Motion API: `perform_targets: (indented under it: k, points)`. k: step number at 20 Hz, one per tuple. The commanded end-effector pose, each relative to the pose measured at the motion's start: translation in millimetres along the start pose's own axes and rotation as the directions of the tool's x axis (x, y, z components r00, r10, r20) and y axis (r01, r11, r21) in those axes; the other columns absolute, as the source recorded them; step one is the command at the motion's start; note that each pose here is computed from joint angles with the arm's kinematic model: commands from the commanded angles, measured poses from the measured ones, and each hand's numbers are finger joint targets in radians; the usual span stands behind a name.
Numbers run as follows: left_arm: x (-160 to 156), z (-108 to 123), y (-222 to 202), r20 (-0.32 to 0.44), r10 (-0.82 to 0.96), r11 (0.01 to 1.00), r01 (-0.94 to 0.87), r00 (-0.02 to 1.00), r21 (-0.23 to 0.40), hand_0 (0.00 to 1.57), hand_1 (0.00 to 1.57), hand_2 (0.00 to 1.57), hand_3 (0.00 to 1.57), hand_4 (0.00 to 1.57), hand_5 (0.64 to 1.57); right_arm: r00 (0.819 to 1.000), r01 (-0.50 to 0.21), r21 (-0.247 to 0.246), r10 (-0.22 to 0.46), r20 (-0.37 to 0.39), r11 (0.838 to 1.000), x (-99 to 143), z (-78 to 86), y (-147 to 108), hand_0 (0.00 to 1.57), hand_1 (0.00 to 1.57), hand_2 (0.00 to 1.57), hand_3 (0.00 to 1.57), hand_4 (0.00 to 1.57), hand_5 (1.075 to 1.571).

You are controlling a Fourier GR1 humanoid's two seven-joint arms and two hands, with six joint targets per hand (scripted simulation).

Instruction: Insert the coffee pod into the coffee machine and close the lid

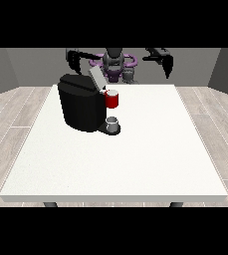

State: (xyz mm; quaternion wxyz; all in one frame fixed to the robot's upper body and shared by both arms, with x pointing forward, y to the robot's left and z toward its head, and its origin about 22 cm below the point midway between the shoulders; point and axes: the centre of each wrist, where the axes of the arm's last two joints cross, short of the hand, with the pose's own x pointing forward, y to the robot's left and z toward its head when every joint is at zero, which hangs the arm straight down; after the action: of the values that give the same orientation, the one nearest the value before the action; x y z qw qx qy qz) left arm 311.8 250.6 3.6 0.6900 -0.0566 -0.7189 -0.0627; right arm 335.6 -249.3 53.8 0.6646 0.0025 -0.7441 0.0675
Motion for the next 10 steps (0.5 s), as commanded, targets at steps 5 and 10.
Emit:
perform_targets:
  k: [5,10]
  points:
    - [13.6,2.9,-6.2,0.084,-0.032,0.999,0.029,0.996,0.035,0.00,0.00,0.00,0.00,0.00,1.571,0.999,-0.024,0.020,0.023,0.044,1.000,13.3,-31.1,5.1,0.00,0.00,0.00,0.00,0.00,1.571]
    - [32.1,7.4,-6.3,0.060,-0.025,1.000,0.024,0.998,0.016,0.00,0.00,0.00,0.00,0.00,1.571,0.999,-0.052,0.010,0.052,0.003,0.999,-8.2,-31.4,9.6,0.00,0.00,0.00,0.00,0.00,1.571]
